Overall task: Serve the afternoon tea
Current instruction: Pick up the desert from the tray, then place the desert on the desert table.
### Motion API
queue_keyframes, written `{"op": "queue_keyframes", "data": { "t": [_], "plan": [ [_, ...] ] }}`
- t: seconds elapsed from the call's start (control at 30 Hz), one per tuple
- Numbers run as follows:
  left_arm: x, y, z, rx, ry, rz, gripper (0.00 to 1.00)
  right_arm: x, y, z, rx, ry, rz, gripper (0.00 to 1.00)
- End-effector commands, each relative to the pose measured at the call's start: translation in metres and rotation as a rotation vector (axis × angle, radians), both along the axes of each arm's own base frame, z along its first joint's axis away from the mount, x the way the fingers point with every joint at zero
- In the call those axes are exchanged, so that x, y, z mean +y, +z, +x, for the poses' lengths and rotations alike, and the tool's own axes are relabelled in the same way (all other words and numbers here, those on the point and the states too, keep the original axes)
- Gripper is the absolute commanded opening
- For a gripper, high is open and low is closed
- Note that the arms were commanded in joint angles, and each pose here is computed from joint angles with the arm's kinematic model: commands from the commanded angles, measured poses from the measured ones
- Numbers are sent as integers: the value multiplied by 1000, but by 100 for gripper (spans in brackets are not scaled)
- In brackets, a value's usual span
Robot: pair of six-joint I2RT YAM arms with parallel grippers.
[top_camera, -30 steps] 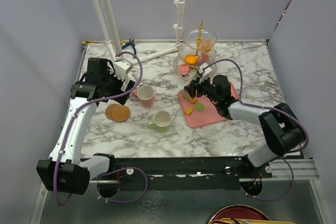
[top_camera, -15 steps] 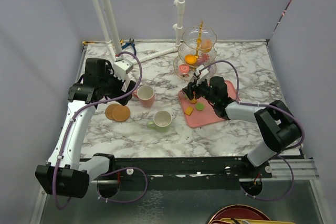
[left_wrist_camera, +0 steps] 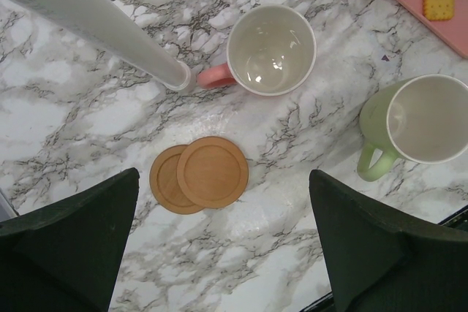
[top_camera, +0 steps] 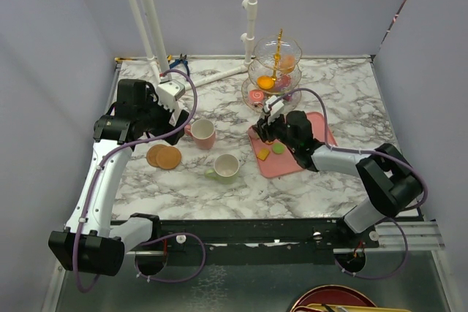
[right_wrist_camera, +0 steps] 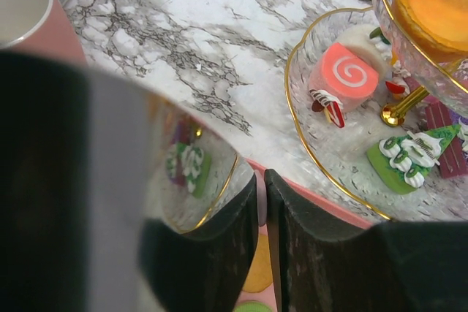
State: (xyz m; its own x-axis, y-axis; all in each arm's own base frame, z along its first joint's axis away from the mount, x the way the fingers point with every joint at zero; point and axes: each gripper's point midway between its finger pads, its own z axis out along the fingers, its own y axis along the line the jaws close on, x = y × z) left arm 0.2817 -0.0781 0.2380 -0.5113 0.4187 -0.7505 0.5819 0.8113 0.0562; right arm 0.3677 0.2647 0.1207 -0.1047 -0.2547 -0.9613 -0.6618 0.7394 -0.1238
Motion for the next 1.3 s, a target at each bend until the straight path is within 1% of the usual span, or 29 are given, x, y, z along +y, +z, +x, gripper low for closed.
{"op": "queue_keyframes", "data": {
  "t": [0.0, 0.1, 0.23, 0.37, 0.57, 0.8, 0.97, 1.13, 1.27],
  "plan": [
    [-2, 13, 1, -26, -7, -20, 99, -3, 23, 1, -51, -26, 17, 39],
    [-2, 13, 0, -26, -6, -21, 99, -2, 44, 1, -71, -30, 60, 36],
    [-3, 16, -1, -29, -7, -24, 99, -1, 88, 3, -112, -37, 115, 35],
    [-4, 20, -1, -33, -13, -33, 99, 3, 147, 7, -185, -28, 168, 35],
    [-4, 19, -4, -31, -21, -27, 99, -2, 201, 12, -278, -63, 223, 34],
    [-5, 20, -4, -36, -28, -29, 99, 3, 211, 32, -312, -90, 218, 32],
    [-5, 23, -4, -38, -33, -25, 99, -3, 217, 48, -340, -152, 212, 31],
    [-5, 24, -4, -42, -37, -21, 99, -15, 211, 49, -328, -183, 211, 31],
    [-5, 21, -5, -35, -43, -19, 99, -36, 201, 48, -320, -234, 206, 31]
  ]
}}
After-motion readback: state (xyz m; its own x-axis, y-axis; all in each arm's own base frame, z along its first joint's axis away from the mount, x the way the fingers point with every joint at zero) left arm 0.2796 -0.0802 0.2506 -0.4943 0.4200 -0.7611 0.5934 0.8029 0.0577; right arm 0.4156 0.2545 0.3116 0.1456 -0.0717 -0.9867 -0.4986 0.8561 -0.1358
